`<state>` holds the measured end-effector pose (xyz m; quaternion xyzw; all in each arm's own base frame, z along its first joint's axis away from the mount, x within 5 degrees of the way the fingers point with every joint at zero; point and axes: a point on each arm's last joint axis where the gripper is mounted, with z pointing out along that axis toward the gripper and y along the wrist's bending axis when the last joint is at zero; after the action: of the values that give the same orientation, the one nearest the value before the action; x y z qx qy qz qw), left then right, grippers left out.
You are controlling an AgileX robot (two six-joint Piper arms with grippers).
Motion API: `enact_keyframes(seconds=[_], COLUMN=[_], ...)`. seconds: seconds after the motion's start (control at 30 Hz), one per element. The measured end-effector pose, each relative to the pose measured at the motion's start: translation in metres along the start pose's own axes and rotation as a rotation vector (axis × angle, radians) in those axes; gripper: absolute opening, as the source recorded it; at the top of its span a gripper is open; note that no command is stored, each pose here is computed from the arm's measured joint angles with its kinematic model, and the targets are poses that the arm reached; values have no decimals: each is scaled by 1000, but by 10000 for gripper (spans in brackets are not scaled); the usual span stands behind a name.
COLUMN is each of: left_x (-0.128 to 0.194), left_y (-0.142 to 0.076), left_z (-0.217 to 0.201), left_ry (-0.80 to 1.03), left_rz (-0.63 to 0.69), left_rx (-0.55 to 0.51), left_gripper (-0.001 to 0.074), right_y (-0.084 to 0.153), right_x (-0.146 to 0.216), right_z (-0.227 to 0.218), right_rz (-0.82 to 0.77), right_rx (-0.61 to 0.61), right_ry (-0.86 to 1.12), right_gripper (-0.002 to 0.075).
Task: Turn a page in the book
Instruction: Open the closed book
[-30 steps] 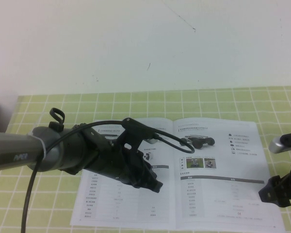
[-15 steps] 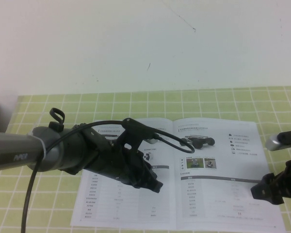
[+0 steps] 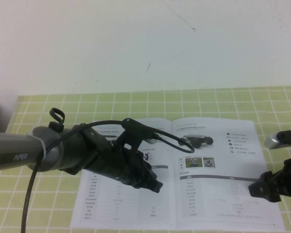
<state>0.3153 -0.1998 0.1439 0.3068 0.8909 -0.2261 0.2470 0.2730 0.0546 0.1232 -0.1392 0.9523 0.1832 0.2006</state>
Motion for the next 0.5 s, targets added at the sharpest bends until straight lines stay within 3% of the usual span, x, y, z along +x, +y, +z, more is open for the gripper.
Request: enact_keyframes(seconds=[0.5], left_x=[0], left_y=[0], left_z=[0], left_ry=[0], left_rz=[4], left_rx=[0], left_gripper=[-3], right_y=[7], right_x=[-3], right_z=[4], right_rz=[19], right_rx=[-105], right_ry=[-42], right_gripper=[528])
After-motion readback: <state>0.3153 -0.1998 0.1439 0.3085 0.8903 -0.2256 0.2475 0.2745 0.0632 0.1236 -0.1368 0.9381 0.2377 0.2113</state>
